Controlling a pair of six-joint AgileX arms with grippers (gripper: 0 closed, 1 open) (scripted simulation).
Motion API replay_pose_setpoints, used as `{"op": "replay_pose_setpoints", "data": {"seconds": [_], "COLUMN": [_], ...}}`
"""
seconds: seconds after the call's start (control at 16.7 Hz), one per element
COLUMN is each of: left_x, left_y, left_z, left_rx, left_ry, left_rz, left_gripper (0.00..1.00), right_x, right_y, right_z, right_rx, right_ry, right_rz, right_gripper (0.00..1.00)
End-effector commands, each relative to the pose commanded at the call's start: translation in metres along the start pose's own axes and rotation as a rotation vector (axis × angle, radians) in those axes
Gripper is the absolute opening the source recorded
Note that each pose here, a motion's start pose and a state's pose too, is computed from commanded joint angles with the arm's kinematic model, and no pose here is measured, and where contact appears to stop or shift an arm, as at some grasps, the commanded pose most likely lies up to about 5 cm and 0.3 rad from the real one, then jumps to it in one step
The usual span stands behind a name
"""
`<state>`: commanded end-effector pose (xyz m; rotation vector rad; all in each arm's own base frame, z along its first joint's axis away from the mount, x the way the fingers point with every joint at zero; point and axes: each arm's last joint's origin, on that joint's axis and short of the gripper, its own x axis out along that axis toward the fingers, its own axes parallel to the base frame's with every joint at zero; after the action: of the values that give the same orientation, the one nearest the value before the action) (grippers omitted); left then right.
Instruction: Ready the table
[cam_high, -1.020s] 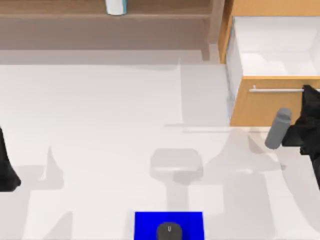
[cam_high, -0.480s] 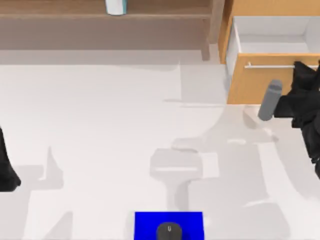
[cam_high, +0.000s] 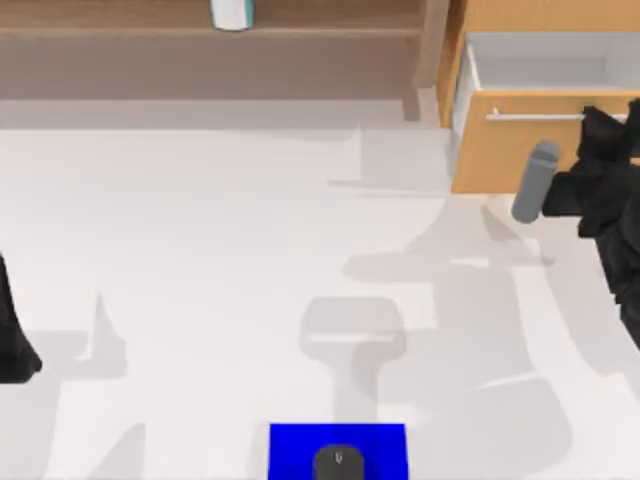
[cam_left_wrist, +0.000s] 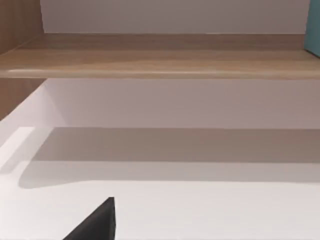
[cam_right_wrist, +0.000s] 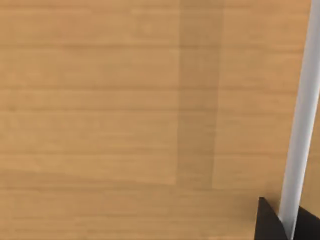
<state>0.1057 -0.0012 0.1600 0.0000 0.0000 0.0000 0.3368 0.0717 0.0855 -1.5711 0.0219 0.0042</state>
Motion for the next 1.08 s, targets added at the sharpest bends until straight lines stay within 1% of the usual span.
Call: {"op": "replay_pose_setpoints", "data": {"seconds": [0.3,0.72,0.9,1.08], "left_x": [0.0,0.0,0.0,0.0], "left_y": [0.0,0.0,0.0,0.0], "left_z": [0.0,0.0,0.0,0.0], "left_rx": [0.0,0.0,0.0,0.0], "left_ry": [0.0,0.0,0.0,0.0], "left_rz": [0.0,0.0,0.0,0.0], "left_gripper": [1.0,1.0,1.0,1.0], "right_x": [0.037,0.043,0.062,0.087], "right_y": [-0.003,-0.002,0.001,-0.005], "right_z": [0.001,-0.001,0.0,0.001], "right_rx": [0.004,0.006,0.004,-0.001], "right_ry": [-0.006,0.003,-0.001,-0.003], "right_rz": [-0.007,0.0,0.009,-0.012], "right_gripper": [0.0,0.0,0.0,0.0]}}
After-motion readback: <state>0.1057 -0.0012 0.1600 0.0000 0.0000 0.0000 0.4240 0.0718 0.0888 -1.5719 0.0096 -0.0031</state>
